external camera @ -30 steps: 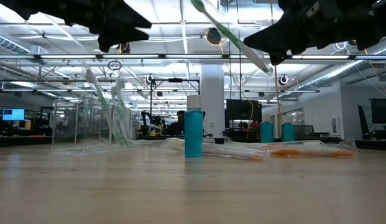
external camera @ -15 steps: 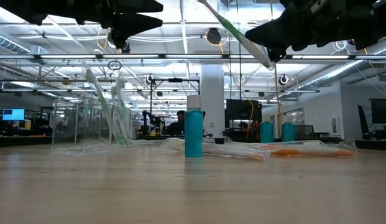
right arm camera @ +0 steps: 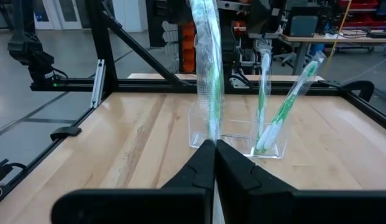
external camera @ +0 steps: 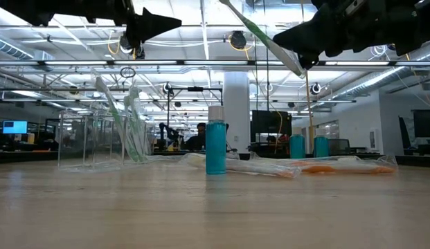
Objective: Pick & Place toothbrushing station
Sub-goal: Put the green toothbrush into the top section of the transparent organizer
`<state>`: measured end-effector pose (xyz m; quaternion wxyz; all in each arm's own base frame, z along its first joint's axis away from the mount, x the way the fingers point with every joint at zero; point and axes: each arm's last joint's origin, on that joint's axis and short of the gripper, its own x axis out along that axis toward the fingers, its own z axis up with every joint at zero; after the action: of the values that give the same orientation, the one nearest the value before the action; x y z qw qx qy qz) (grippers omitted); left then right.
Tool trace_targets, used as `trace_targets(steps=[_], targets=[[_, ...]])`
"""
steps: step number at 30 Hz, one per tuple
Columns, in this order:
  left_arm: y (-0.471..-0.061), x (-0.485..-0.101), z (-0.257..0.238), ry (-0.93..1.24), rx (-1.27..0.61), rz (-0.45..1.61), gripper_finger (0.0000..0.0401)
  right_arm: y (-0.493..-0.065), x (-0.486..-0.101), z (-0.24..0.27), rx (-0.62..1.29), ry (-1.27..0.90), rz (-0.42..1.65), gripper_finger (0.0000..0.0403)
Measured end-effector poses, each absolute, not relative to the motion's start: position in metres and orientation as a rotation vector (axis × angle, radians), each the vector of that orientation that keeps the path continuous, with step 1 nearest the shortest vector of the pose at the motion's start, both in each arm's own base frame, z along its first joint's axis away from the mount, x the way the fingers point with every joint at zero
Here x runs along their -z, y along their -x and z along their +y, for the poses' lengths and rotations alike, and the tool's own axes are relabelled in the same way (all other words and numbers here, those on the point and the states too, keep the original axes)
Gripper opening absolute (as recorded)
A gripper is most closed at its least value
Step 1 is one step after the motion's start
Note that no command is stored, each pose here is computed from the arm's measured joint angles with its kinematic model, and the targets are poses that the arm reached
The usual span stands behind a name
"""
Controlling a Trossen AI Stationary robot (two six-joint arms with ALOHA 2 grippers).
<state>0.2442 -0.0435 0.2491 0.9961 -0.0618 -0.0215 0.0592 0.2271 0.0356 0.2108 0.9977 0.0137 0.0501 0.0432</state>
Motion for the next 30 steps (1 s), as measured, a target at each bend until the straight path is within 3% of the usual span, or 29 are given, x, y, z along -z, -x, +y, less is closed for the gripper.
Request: trace_targets(steps=[15,30], targets=[[-0.244,-0.249,-0.055,-0.027,-0.068,-0.052,0.0351,-0.227,-0.211,0.036,-0.086,-0.028,0.098,0.0000],[-0.290,-0.245,-0.063,-0.124,-0.060,-0.083,0.0351,-0.227,-0.211,0.036,-0.086,-0.029,0.097,0.0000]])
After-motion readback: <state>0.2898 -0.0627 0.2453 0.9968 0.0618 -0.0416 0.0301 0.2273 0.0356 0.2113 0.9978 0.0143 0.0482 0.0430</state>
